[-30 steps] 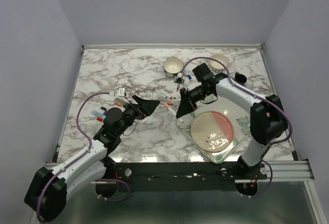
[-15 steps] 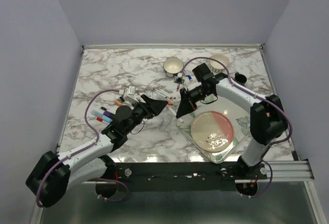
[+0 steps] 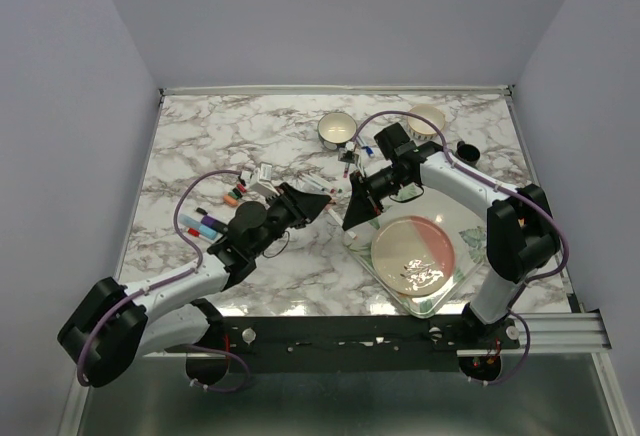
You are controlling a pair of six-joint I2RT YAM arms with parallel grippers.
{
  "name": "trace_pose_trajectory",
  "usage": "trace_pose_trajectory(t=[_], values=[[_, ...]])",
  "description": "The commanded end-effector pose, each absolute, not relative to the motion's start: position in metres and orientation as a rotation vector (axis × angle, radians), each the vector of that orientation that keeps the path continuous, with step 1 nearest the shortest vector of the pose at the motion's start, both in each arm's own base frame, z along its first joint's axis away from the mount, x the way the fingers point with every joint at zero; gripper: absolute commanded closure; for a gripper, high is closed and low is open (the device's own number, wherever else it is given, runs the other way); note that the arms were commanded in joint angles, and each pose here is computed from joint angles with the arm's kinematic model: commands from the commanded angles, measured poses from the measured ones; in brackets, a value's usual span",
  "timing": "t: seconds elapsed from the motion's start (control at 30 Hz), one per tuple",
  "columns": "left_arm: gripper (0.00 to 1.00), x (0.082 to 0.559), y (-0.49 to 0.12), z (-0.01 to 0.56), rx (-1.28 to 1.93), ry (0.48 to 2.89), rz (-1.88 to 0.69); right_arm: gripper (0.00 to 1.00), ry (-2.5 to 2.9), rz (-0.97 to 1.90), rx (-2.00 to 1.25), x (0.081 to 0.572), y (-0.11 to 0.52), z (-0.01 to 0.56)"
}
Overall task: Open the pen caps
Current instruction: Hold the pen cap with the left arm and grip the barrel with the right arm, then open the pen cap
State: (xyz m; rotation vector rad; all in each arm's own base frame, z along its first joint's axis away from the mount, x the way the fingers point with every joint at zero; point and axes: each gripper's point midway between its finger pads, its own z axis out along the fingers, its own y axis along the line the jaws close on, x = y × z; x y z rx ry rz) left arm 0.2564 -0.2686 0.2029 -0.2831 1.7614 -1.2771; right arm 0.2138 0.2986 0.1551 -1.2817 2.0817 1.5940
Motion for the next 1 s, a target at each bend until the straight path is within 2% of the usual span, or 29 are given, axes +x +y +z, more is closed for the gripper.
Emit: trace_pose_trajectory(t=[0.0,0.13,0.27,0.37,0.43,0.47,0.57,0.67,0.77,0.97], values=[[0.64,0.2609,-0.2746,0.2232,-0.256,1.698,-1.298,0.99,2.055,1.628,-1.296,0.2121,0.3023,0.1597],[0.65,0.2590,-0.2780,0.2225,-0.238,1.707,-1.313,0.99,2.047,1.624,-1.300,0.2126,0.3025,0.1615],[0.72,0.2580,-0.2796,0.2224,-0.230,1.708,-1.320,0.99,2.043,1.625,-1.301,0.2121,0.3023,0.1622],[0.82,0.2576,-0.2796,0.2242,-0.227,1.702,-1.323,0.99,2.044,1.626,-1.300,0.2121,0.3023,0.1622],[0.96,0.2569,-0.2793,0.2259,-0.223,1.697,-1.324,0.99,2.049,1.620,-1.299,0.2126,0.3023,0.1608],[1.00,0.2575,-0.2783,0.2261,-0.227,1.694,-1.321,0.98,2.051,1.621,-1.298,0.2127,0.3023,0.1612],[1.00,0.2571,-0.2770,0.2258,-0.233,1.690,-1.322,0.88,2.050,1.622,-1.294,0.2131,0.3022,0.1614],[1.00,0.2572,-0.2769,0.2266,-0.239,1.683,-1.326,0.72,2.049,1.627,-1.293,0.2127,0.3029,0.1615],[1.00,0.2583,-0.2766,0.2263,-0.249,1.679,-1.330,0.63,2.048,1.629,-1.293,0.2122,0.3027,0.1614],[1.00,0.2591,-0.2775,0.2254,-0.256,1.678,-1.337,0.53,2.052,1.642,-1.286,0.2119,0.3028,0.1608]])
